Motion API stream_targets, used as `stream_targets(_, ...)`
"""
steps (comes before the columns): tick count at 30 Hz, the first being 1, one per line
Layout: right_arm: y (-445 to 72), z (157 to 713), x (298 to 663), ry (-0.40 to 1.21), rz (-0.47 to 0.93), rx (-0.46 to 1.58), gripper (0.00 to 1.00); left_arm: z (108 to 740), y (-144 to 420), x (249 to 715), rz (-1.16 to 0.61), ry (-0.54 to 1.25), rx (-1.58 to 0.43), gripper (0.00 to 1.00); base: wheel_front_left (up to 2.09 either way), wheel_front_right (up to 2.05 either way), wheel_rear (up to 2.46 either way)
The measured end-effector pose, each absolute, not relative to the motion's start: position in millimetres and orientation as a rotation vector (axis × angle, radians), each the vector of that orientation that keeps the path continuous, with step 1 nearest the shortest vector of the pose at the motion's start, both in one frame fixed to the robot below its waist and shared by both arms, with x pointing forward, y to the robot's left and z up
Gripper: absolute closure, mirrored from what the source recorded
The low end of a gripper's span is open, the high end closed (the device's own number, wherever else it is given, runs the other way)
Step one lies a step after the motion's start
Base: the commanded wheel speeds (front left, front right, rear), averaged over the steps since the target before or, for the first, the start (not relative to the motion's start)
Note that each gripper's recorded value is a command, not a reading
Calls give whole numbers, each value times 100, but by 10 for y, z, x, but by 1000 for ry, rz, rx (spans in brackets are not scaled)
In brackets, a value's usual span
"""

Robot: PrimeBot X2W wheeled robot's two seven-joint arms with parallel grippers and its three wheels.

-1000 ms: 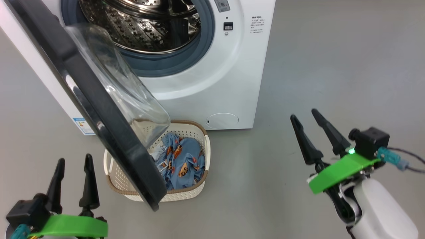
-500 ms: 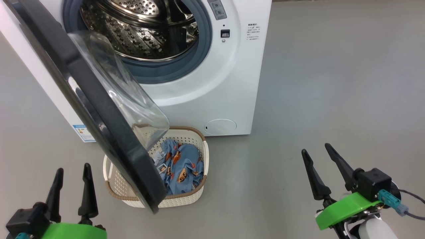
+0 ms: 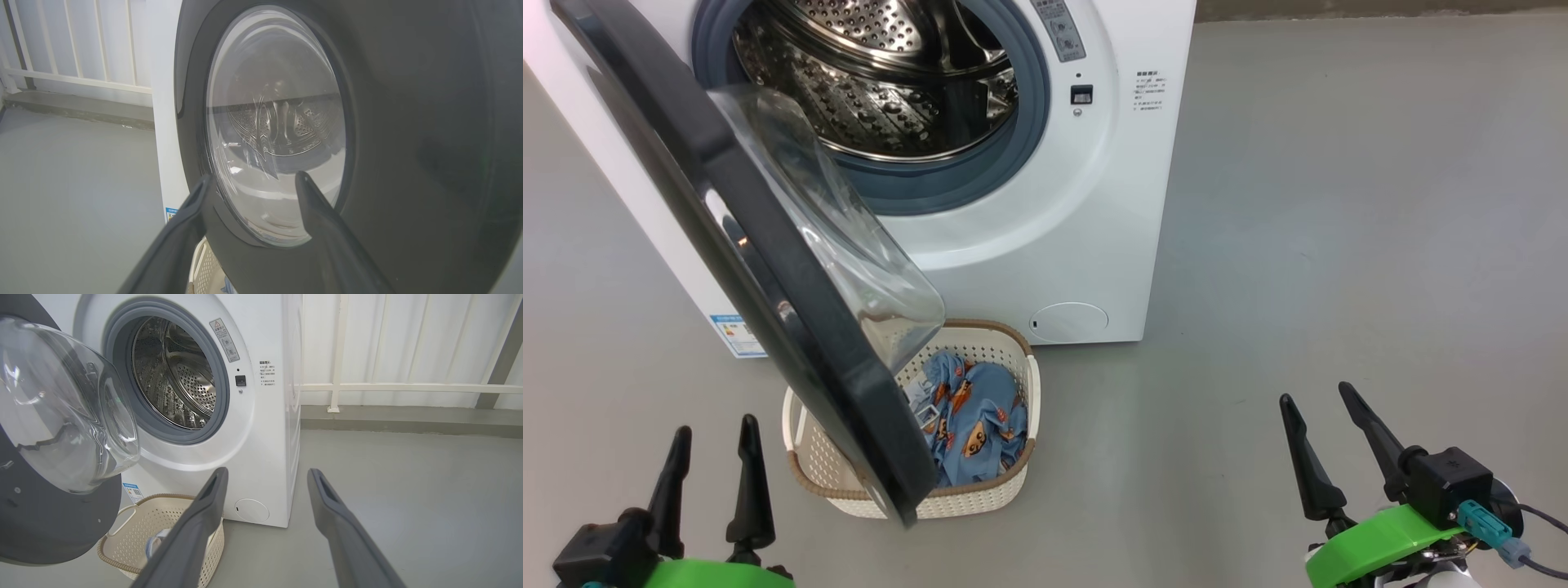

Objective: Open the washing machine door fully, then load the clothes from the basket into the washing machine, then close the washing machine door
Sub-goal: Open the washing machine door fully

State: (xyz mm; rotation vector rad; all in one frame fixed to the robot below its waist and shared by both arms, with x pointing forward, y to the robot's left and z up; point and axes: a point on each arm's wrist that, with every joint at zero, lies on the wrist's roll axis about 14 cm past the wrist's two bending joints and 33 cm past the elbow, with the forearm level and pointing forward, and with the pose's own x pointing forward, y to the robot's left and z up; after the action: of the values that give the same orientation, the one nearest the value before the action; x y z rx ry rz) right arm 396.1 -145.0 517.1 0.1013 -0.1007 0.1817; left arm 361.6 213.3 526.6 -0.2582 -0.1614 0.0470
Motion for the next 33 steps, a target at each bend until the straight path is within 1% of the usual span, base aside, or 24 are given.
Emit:
stream_targets(14, -1465, 5175, 3955, -103, 167, 97, 0, 5262, 2117, 3610, 45, -160, -262, 0, 0, 0, 0)
stream_targets(20, -1468, 5096, 3916, -80, 164, 98, 0, 5237, 2096, 3608, 40, -152, -263, 0, 0, 0, 0)
stream_targets(33, -1465, 5064, 3925, -71, 165, 93, 0, 5182, 2067, 3616, 19, -127, -204, 0, 0, 0, 0)
